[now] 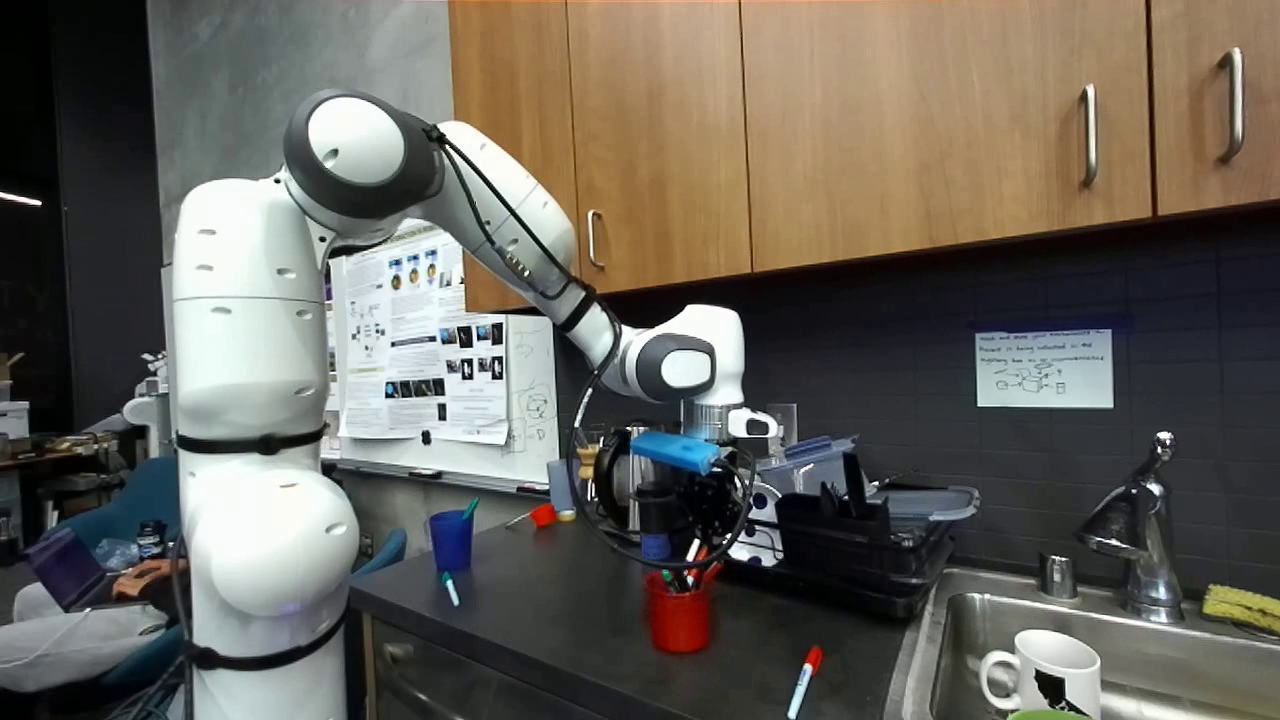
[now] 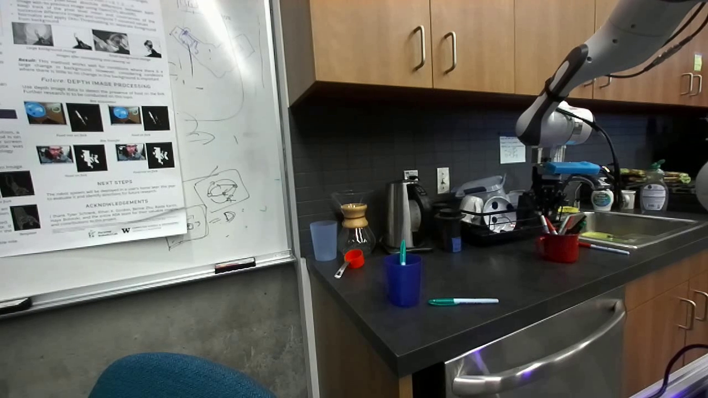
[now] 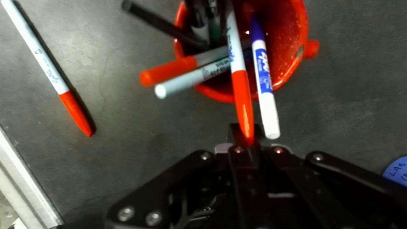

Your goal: Remove the orange pen from the orange cup and put it on the counter

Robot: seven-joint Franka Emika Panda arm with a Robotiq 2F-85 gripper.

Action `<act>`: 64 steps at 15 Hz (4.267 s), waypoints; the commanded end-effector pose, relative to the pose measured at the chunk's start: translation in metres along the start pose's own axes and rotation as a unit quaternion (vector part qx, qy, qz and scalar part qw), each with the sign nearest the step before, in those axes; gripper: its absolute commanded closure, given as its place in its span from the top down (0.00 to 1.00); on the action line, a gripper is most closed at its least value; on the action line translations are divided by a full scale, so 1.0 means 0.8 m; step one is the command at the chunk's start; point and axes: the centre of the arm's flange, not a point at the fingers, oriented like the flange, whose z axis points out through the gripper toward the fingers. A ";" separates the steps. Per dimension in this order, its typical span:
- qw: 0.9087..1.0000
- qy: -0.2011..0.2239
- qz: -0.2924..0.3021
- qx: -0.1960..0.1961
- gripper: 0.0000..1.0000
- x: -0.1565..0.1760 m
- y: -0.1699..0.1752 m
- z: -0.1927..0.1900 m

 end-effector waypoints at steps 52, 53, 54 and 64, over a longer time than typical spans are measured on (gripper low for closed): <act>0.933 0.009 -0.359 0.034 0.02 -0.207 -0.418 -0.001; 0.932 0.017 -0.361 0.032 0.02 -0.203 -0.423 0.001; 0.931 0.025 -0.362 0.029 0.02 -0.200 -0.425 0.003; 0.930 0.060 -0.361 0.019 0.52 -0.177 -0.421 0.011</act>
